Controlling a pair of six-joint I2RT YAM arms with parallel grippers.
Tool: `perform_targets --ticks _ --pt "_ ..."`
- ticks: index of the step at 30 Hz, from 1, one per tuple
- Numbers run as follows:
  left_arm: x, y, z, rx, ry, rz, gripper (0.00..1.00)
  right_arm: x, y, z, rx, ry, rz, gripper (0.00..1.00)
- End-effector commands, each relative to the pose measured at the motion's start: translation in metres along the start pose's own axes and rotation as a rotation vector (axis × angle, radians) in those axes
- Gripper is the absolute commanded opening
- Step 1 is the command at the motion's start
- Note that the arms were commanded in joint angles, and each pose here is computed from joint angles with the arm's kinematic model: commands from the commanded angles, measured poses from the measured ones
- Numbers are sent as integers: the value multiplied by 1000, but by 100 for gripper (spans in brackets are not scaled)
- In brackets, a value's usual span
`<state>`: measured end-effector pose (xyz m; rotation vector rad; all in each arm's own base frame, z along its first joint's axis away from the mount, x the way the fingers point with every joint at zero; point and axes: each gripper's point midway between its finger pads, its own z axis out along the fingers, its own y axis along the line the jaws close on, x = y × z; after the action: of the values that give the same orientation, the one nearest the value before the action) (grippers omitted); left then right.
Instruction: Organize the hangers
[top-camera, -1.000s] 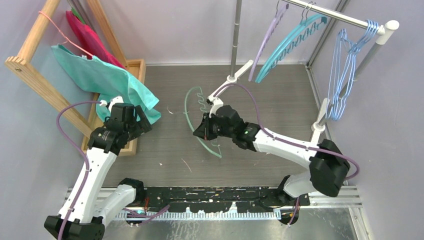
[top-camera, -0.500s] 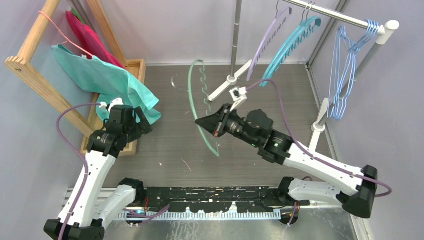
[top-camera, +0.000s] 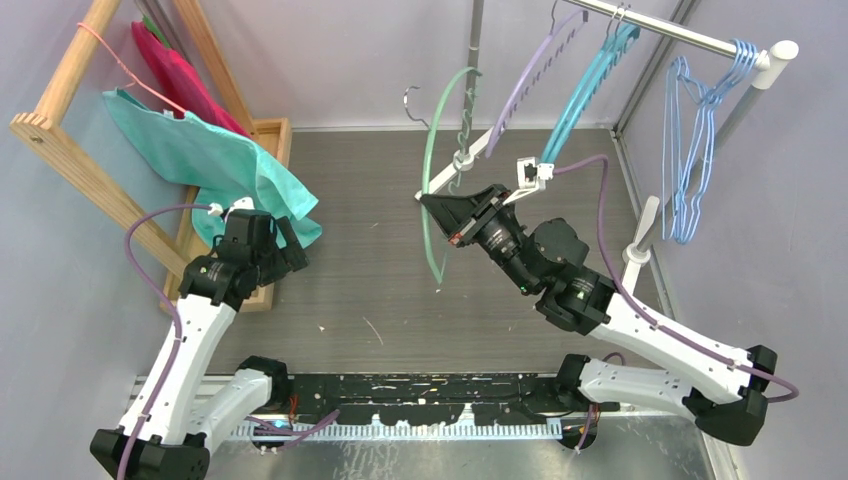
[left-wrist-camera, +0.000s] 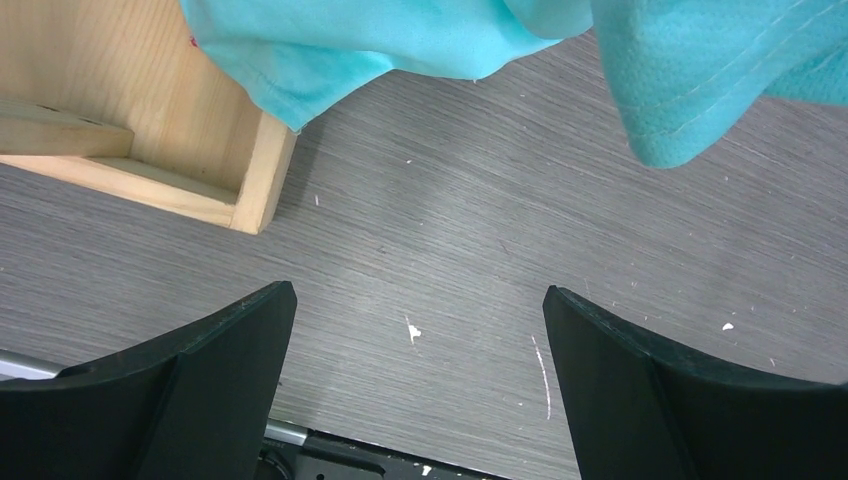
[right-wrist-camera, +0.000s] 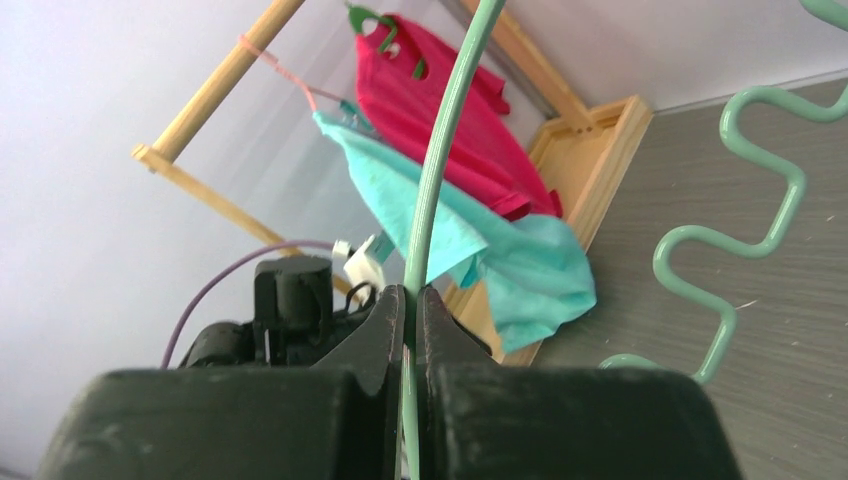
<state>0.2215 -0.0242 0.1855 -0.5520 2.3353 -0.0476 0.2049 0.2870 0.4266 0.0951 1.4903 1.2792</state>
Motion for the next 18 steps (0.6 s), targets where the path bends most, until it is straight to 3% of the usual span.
perform_targets --ticks 1,10,18 --pt "-2 1 -1 7 -7 28 98 -57 23 7 -29 -231 19 1" --pt "-1 1 -3 12 -6 31 98 -98 29 43 9 -330 -21 1" --pt "-1 2 -2 9 -5 45 98 -151 16 76 -23 -431 53 1"
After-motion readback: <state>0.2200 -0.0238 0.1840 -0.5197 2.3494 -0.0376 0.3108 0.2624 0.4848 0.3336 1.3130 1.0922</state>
